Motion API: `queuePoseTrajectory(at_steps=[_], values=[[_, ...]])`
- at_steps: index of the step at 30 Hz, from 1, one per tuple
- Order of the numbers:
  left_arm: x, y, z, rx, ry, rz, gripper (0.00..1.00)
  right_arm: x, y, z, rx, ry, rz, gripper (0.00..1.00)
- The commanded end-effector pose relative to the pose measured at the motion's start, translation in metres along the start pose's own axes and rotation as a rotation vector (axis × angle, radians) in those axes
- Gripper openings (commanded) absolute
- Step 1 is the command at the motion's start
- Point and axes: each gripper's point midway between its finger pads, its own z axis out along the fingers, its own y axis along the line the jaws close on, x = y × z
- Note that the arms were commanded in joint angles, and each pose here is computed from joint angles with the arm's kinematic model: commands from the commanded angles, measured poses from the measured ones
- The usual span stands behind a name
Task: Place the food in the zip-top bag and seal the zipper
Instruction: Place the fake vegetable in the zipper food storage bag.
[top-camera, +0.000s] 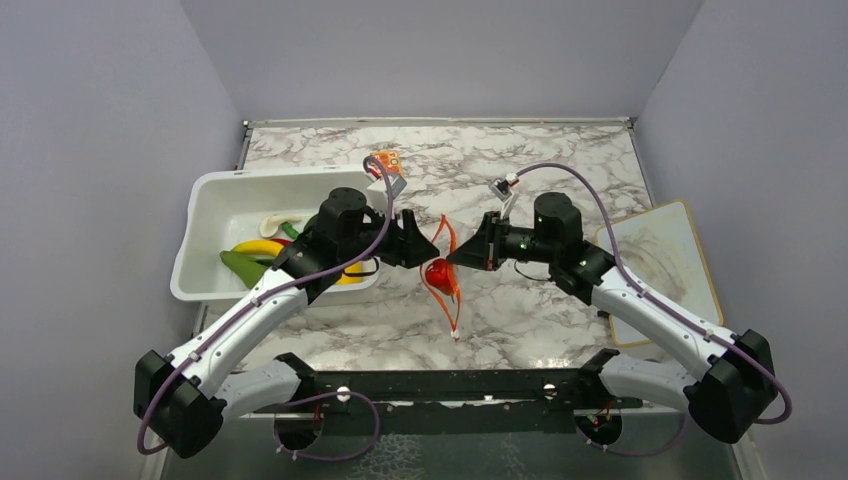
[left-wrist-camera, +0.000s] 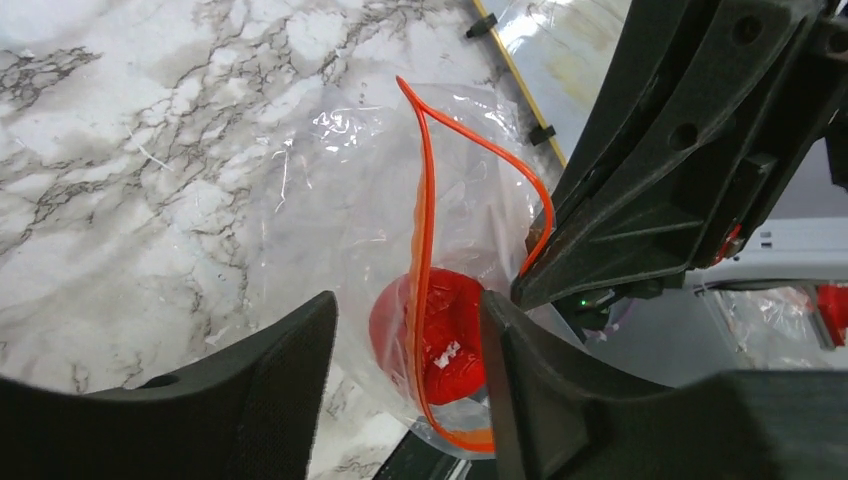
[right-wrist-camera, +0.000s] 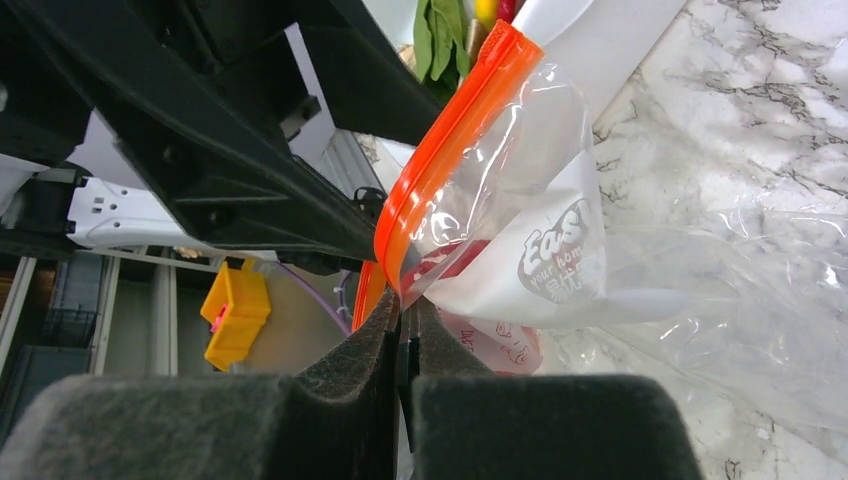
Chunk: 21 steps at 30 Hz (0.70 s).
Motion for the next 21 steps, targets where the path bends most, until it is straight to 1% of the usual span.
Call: queuePoseTrajectory(at_steps=[1,2,3,4,5,6,8,9,13,18,19,20,21], values=[[0.0,-0.017,0.007,0.109,0.004,-0.013,0.4,-0.008,0.014,-0.003,-0.043,-0.025,-0.024,0.01],[-0.001,-0.013,0.008,0.088,0.004,-0.013,0.27,-0.009,0.012,-0.003,-0.033,-0.029,-0.028,0.01],[-0.002,-0.011,0.008,0.074,0.001,-0.009,0.18,-0.009,0.009,-0.004,-0.01,-0.032,-0.035,0.01],[-0.004,-0.009,0.007,0.056,-0.004,-0.005,0.1,-0.011,0.003,-0.005,0.033,-0.036,-0.041,0.01],[-0.007,-0.007,0.006,0.039,-0.012,0.0,0.02,-0.016,-0.01,-0.007,0.112,-0.058,-0.044,0.01],[-0.011,-0.007,0.003,0.022,-0.026,0.005,0.0,-0.018,-0.022,-0.01,0.19,-0.071,-0.039,0.01],[-0.021,-0.009,-0.003,0.002,-0.064,0.006,0.0,-0.023,-0.038,-0.019,0.309,-0.102,-0.039,0.01],[-0.027,-0.012,-0.007,0.002,-0.085,0.004,0.0,-0.025,-0.04,-0.022,0.325,-0.116,-0.047,0.01],[-0.035,-0.014,-0.012,-0.013,-0.123,-0.009,0.0,-0.03,-0.027,-0.025,0.277,-0.142,-0.068,0.01],[-0.029,-0.009,-0.004,-0.017,-0.089,-0.012,0.0,-0.03,-0.005,-0.022,0.155,-0.137,-0.103,0.01],[-0.028,-0.008,-0.003,-0.02,-0.083,-0.01,0.06,-0.03,-0.002,-0.021,0.137,-0.13,-0.108,0.01],[-0.027,-0.007,-0.002,-0.023,-0.081,-0.008,0.14,-0.029,0.002,-0.021,0.12,-0.123,-0.11,0.01],[-0.028,-0.006,-0.002,-0.03,-0.082,-0.007,0.25,-0.029,0.004,-0.02,0.11,-0.117,-0.11,0.01]])
